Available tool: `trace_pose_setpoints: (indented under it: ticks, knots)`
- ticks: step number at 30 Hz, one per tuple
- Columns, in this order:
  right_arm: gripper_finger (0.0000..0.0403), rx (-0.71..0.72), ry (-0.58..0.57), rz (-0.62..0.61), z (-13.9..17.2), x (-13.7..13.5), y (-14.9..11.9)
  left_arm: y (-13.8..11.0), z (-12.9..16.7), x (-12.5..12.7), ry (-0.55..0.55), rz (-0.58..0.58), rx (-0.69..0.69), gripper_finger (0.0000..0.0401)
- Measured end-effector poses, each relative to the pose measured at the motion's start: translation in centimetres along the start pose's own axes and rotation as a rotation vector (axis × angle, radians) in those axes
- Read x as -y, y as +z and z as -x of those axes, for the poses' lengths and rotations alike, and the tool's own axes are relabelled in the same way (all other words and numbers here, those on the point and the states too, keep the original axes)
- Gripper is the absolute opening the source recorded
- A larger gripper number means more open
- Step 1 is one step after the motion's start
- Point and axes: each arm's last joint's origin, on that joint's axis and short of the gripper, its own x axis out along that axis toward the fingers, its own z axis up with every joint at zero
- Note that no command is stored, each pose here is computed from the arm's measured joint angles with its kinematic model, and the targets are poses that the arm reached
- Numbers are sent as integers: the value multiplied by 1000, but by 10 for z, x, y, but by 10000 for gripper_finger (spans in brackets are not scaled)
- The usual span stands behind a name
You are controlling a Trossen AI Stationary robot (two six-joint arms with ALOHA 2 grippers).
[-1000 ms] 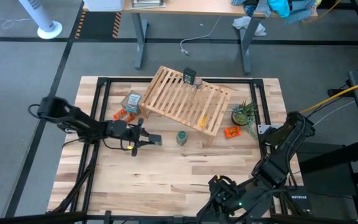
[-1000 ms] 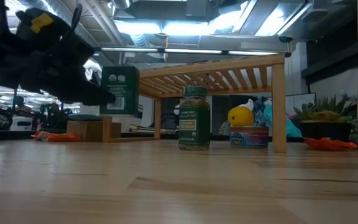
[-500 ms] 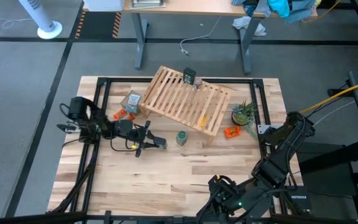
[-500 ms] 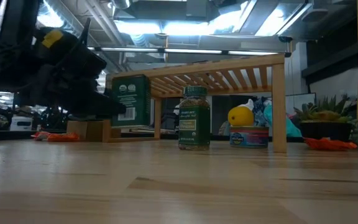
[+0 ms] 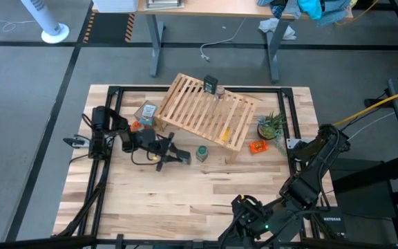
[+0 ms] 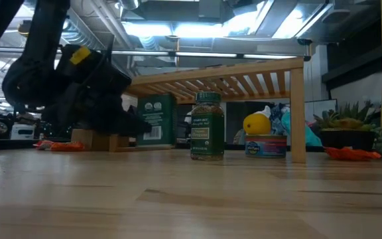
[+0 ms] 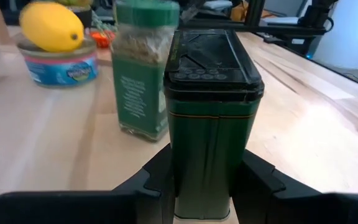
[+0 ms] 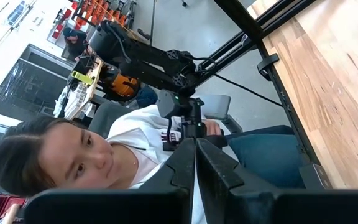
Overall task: Shelf spices
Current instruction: Remove the left green seasoning can from the shelf
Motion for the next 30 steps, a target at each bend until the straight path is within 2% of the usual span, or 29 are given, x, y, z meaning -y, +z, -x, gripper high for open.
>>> trace_pose_setpoints:
  ticks: [4,15,30]
  knots:
    - [21,0,0,0,0,0,0,-6,-7,0,-30,36,-19,104]
    - [21,-1,0,0,0,0,0,-11,-15,8,-75,109,-50,152]
    - [21,0,-1,0,0,0,0,-12,-17,18,-112,77,-60,149]
